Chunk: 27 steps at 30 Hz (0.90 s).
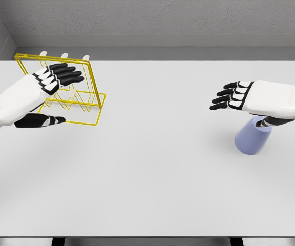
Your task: Place the cup on the cup holder with both arms
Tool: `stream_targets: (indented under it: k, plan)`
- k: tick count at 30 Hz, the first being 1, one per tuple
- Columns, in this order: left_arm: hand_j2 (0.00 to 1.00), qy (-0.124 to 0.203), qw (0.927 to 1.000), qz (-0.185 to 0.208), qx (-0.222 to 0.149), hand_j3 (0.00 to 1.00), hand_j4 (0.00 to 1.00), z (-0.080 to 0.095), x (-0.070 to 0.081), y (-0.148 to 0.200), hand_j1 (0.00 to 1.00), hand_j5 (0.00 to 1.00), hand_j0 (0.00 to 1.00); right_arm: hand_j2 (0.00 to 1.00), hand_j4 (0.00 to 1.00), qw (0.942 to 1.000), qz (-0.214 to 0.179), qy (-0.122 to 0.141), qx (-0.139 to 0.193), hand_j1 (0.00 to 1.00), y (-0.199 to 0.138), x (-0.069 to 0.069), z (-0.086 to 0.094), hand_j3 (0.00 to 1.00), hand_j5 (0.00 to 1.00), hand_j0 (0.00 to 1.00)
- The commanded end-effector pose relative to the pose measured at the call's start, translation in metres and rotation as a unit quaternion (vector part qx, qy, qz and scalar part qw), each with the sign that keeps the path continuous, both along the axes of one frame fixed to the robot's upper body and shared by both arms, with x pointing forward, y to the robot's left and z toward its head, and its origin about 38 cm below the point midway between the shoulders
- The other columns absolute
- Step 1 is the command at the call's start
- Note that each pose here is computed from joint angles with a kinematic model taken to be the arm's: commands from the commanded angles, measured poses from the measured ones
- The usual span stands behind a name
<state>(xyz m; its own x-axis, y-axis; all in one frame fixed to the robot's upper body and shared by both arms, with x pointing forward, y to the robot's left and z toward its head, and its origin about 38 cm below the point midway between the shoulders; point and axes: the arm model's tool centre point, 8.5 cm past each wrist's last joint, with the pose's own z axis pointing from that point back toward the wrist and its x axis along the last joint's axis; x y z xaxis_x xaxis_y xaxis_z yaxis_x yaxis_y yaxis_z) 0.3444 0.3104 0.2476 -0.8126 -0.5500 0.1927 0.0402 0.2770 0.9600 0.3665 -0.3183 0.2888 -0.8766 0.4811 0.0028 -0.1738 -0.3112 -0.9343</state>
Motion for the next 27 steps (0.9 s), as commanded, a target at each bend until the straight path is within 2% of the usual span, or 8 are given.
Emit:
stream_targets:
  k: [1, 6, 9, 11, 14, 19, 22, 27]
  plan:
    - [1.0, 0.002, 1.0, 0.0, -0.004, 1.0, 1.0, 0.0, 0.0, 0.0, 1.0, 1.0, 1.0, 1.0, 1.0, 1.0, -0.002, 0.001, 0.003, 1.0, 0.0, 0.0, 0.001, 1.0, 1.0, 1.0]
    - [1.0, 0.007, 1.0, 0.0, -0.004, 1.0, 1.0, -0.003, -0.001, 0.0, 1.0, 1.0, 1.0, 1.0, 1.0, 1.0, -0.002, -0.001, 0.0, 1.0, -0.001, 0.0, 0.001, 1.0, 1.0, 1.0]
    - [1.0, 0.024, 0.9996, -0.009, -0.008, 1.0, 1.0, -0.014, -0.003, -0.006, 1.0, 1.0, 1.0, 1.0, 1.0, 0.9995, -0.009, -0.003, -0.029, 1.0, -0.01, -0.002, -0.005, 1.0, 1.0, 1.0]
    - [1.0, 0.051, 0.9972, -0.027, -0.048, 1.0, 1.0, -0.018, -0.006, -0.014, 1.0, 1.0, 1.0, 1.0, 1.0, 0.9987, -0.016, -0.003, -0.047, 1.0, -0.017, -0.004, -0.008, 1.0, 1.0, 1.0]
    - [1.0, 0.109, 0.9905, -0.062, -0.057, 1.0, 1.0, -0.049, -0.017, -0.037, 1.0, 1.0, 1.0, 1.0, 1.0, 0.9968, -0.045, 0.009, -0.065, 1.0, -0.035, 0.006, -0.024, 1.0, 1.0, 1.0]
    - [1.0, 0.136, 0.98, -0.085, -0.117, 1.0, 1.0, -0.061, -0.02, -0.062, 1.0, 1.0, 1.0, 1.0, 1.0, 0.9951, -0.06, 0.006, -0.079, 1.0, -0.05, 0.001, -0.014, 1.0, 1.0, 1.0]
    - [1.0, 0.196, 0.959, -0.117, -0.168, 1.0, 1.0, -0.071, -0.024, -0.079, 1.0, 1.0, 1.0, 1.0, 1.0, 0.9938, -0.067, 0.009, -0.088, 1.0, -0.057, -0.002, -0.014, 1.0, 1.0, 1.0]
    - [1.0, 0.254, 0.9329, -0.144, -0.21, 1.0, 1.0, -0.081, -0.031, -0.097, 1.0, 1.0, 1.0, 1.0, 1.0, 0.9918, -0.071, 0.021, -0.104, 1.0, -0.061, 0.0, -0.03, 1.0, 1.0, 1.0]
